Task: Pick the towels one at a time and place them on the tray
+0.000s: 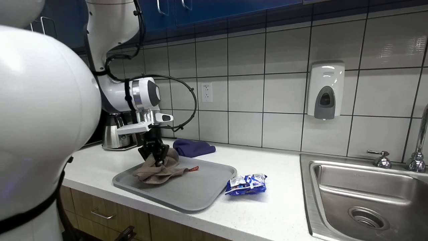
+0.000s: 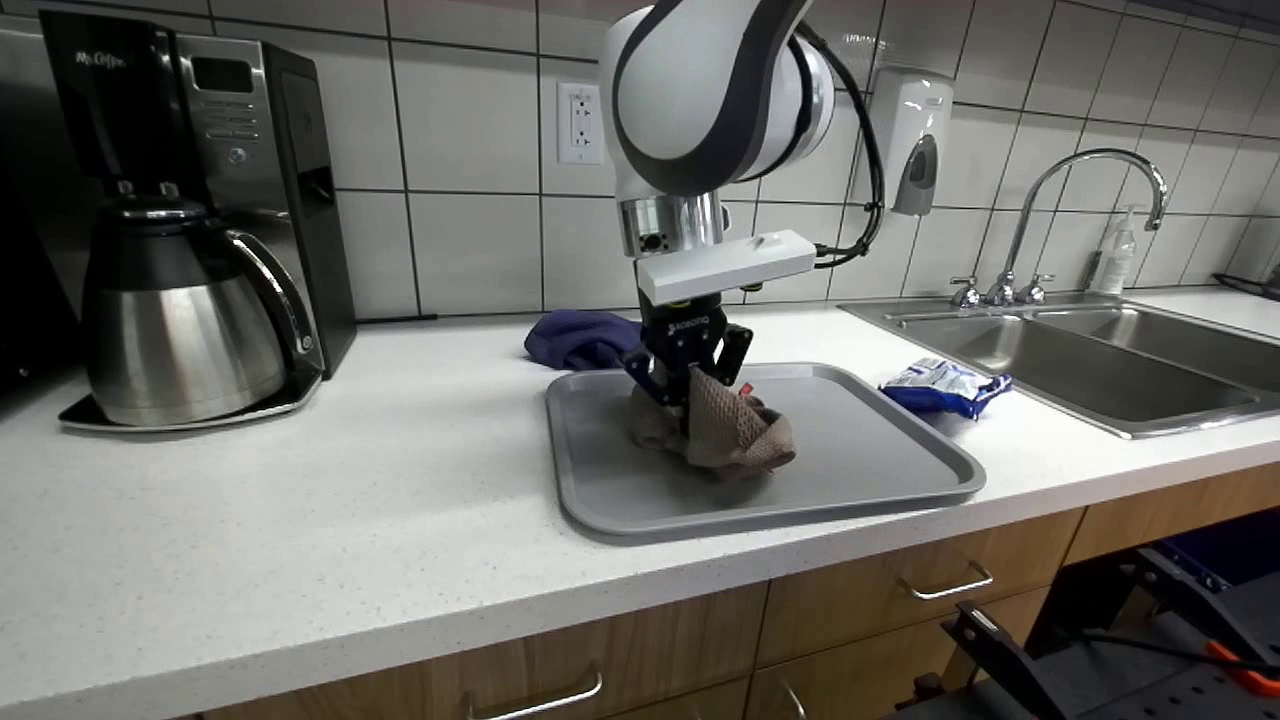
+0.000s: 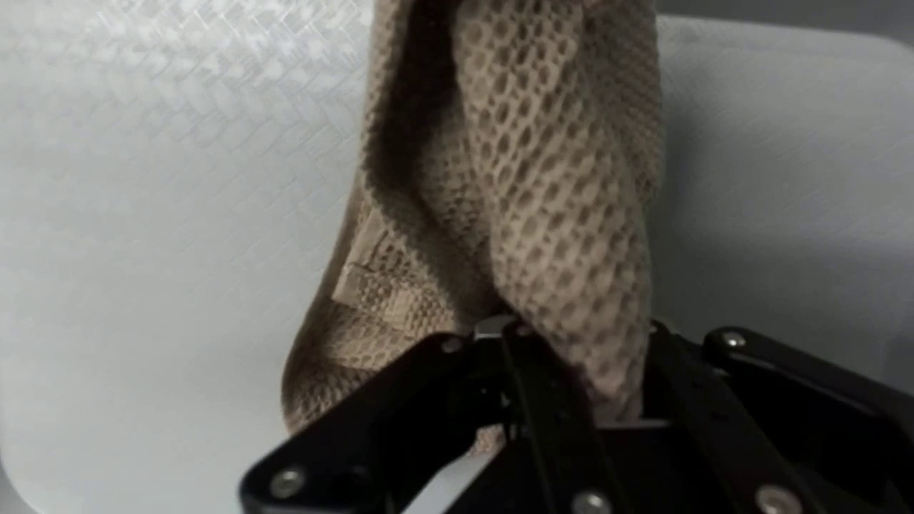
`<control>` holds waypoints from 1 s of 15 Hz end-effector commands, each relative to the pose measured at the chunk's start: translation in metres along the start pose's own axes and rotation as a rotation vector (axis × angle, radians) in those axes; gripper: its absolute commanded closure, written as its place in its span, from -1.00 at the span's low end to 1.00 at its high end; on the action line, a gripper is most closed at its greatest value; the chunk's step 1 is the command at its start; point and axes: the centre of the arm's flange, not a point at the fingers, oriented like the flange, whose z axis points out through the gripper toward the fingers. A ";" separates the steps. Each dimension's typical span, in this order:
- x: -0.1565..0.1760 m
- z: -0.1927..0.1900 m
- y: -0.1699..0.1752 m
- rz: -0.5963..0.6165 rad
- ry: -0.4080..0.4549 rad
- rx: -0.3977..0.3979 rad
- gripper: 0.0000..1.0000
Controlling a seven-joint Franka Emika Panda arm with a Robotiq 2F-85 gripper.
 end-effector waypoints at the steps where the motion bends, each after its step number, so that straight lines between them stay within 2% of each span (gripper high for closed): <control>1: 0.000 -0.015 -0.016 -0.059 -0.016 0.009 -0.03; 7: -0.004 -0.044 -0.029 -0.170 -0.019 0.001 -0.93; 9: 0.000 -0.055 -0.027 -0.195 -0.013 -0.009 -1.00; 15: 0.028 -0.069 -0.008 -0.220 -0.003 -0.031 -1.00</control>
